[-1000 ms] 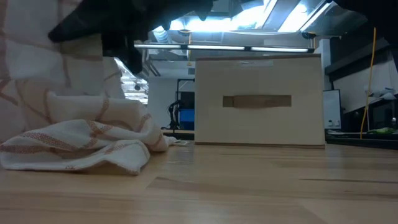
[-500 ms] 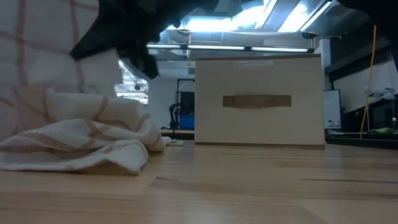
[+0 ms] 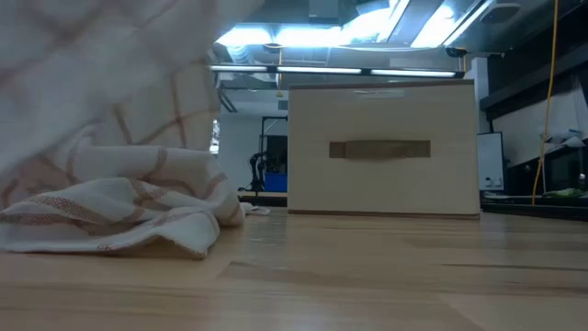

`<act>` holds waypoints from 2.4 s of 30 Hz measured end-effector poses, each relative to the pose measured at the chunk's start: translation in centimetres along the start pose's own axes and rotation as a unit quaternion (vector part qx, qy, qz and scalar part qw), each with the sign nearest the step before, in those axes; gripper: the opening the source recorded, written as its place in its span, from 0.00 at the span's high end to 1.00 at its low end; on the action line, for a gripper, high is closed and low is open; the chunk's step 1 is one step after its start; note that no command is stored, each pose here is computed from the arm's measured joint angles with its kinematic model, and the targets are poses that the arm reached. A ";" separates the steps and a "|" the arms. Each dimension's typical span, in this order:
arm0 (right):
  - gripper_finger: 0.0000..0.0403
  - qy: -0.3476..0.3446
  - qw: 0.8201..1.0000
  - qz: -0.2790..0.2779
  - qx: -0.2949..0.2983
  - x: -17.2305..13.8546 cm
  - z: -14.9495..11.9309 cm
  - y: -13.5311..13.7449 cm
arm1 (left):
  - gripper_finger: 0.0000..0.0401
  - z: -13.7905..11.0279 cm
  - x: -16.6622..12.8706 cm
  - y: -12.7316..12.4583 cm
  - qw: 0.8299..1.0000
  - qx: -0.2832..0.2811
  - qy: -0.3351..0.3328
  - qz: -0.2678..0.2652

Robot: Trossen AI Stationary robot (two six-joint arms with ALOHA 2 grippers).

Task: Fold towel
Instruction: Fold the white towel

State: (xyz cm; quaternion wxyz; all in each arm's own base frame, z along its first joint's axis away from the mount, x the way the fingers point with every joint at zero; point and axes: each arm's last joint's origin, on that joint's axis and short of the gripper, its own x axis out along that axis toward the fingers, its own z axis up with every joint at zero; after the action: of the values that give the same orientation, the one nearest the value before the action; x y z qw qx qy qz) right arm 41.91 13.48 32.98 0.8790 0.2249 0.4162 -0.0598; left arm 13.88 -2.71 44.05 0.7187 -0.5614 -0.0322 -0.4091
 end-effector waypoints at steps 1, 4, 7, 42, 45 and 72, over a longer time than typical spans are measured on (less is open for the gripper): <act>0.99 -0.017 1.000 -0.007 0.019 -1.5 -0.3 0.5 | 1.00 0.1 0.0 0.0 1.000 0.010 -0.013 0.002; 0.99 -0.090 0.992 -0.031 0.087 -5.8 -1.2 1.8 | 1.00 0.7 -0.2 0.1 0.997 0.044 -0.062 0.013; 0.99 -0.186 0.973 -0.049 0.129 -9.8 -1.9 2.8 | 1.00 1.3 -0.4 0.2 0.990 0.081 -0.115 0.028; 1.00 -0.549 0.804 -0.205 0.097 -34.9 0.1 -2.4 | 1.00 12.8 4.9 -3.8 0.795 0.332 -0.507 -0.037; 1.00 -0.555 0.801 -0.201 0.099 -36.1 0.0 -3.1 | 1.00 14.3 6.1 -4.6 0.792 0.346 -0.500 -0.053; 1.00 -0.469 0.876 0.090 0.063 -35.4 -1.9 -3.8 | 1.00 7.9 9.7 -11.0 0.935 0.283 -0.188 0.102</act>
State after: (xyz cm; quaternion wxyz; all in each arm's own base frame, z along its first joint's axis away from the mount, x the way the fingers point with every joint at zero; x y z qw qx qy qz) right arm 16.60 8.03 57.48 0.9567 0.2617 -0.0715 -0.1052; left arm 16.68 -1.87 60.42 0.8664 -0.4015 -0.2241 -0.1948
